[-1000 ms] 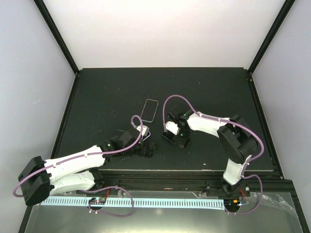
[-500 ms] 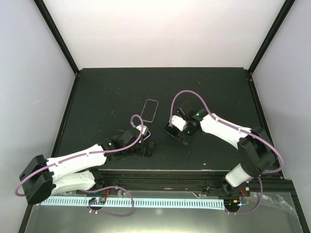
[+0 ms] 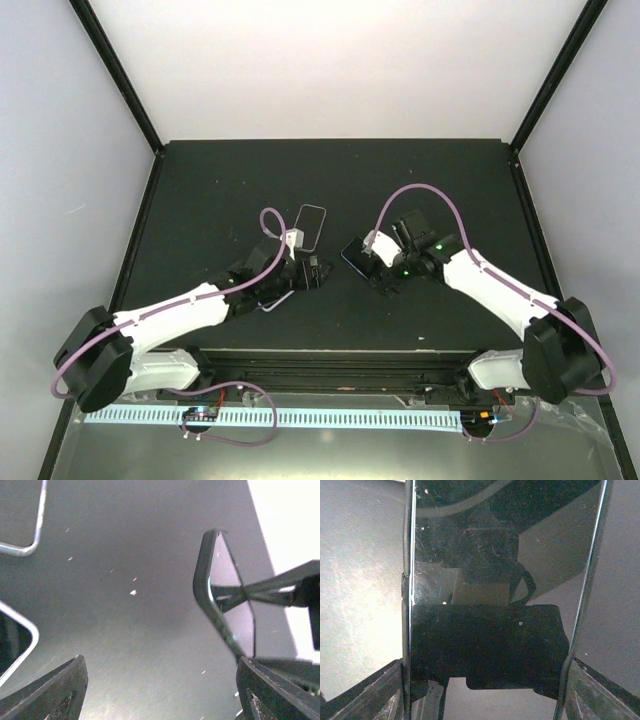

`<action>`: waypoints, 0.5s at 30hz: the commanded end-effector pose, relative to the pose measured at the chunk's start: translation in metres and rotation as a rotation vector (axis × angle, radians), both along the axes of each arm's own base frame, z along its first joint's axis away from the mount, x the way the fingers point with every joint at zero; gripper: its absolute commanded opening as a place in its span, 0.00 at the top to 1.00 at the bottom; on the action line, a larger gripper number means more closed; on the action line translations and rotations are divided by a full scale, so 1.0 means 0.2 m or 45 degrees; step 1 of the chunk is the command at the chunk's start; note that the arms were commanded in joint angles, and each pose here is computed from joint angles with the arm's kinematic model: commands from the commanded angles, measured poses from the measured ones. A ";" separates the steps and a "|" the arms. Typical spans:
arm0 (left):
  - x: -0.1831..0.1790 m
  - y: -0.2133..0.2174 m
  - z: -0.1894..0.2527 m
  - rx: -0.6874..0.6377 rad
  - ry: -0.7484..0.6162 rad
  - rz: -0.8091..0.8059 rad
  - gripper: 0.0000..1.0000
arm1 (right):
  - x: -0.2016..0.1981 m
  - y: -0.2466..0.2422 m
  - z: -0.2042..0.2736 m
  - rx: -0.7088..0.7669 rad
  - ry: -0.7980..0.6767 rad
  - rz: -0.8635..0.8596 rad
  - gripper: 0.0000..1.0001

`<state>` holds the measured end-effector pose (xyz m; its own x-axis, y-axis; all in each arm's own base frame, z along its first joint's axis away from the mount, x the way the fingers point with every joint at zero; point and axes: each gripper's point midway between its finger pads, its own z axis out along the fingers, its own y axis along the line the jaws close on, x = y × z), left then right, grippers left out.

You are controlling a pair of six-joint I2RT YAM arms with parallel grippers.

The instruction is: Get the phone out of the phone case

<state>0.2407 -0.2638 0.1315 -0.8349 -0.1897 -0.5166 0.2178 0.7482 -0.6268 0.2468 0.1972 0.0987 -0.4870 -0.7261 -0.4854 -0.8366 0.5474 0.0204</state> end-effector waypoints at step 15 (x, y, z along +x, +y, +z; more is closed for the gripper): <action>0.28 -0.42 0.32 -0.578 0.010 0.012 0.53 | 0.03 0.15 0.28 0.314 -0.122 0.018 0.45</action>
